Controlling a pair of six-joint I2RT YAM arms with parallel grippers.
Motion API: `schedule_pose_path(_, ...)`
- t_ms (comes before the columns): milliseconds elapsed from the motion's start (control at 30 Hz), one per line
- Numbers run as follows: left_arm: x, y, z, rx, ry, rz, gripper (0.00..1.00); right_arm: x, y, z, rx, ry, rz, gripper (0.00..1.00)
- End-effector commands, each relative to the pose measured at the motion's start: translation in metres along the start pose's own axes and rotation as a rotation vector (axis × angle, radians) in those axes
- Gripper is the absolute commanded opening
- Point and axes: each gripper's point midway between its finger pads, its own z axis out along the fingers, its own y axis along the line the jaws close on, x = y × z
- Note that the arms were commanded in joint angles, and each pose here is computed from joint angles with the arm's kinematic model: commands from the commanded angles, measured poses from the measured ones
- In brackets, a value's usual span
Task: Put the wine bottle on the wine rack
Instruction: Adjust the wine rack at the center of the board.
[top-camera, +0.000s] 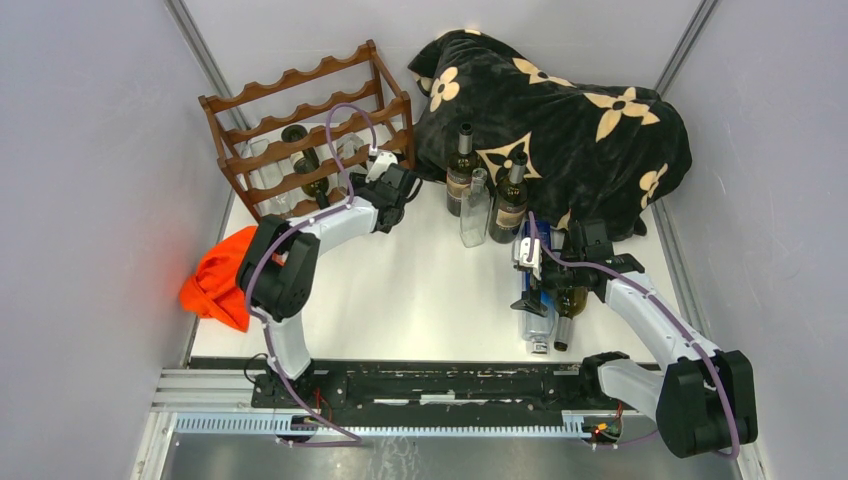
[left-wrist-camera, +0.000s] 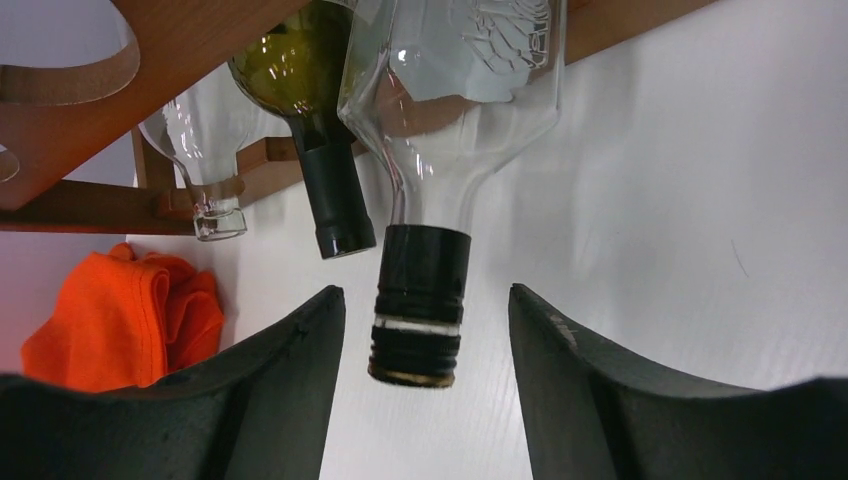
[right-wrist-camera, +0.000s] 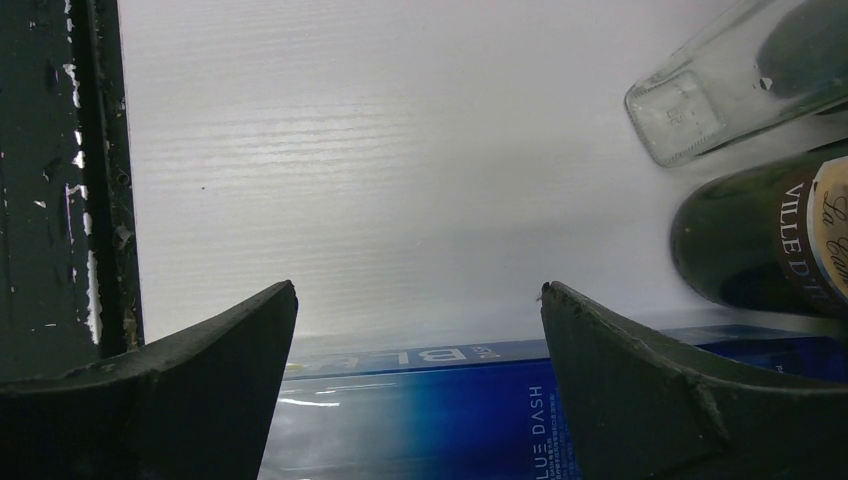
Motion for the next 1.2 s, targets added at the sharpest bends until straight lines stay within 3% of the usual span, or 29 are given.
schedule_pose_path(0,-0.023,0.002,0.010,-0.020,-0.034,0.002,0.65,-0.010,-0.010,-0.001,0.016,-0.013,-0.050,0.98)
schedule_pose_path(100,-0.024,-0.001,0.014,-0.018,-0.030,0.008,0.62,-0.009,-0.011,0.000,0.015,-0.007,-0.051,0.98)
schedule_pose_path(200,-0.023,-0.003,0.016,-0.019,-0.026,0.015,0.50,-0.008,-0.010,0.001,0.011,-0.003,-0.050,0.98)
schedule_pose_path(567,-0.016,-0.005,0.018,-0.030,-0.002,0.025,0.48,-0.007,-0.008,0.003,0.001,0.007,-0.052,0.98)
schedule_pose_path(733,-0.012,-0.007,0.025,-0.054,0.003,0.050,0.11,-0.008,-0.009,0.003,0.005,0.009,-0.057,0.98)
schedule_pose_path(800,-0.009,-0.009,0.028,-0.064,0.009,0.061,0.04,-0.007,-0.009,0.003,0.004,0.009,-0.057,0.98)
schedule_pose_path(1167,0.000,-0.015,0.048,-0.114,0.014,0.109,0.02,-0.007,-0.009,0.002,0.007,0.013,-0.060,0.98)
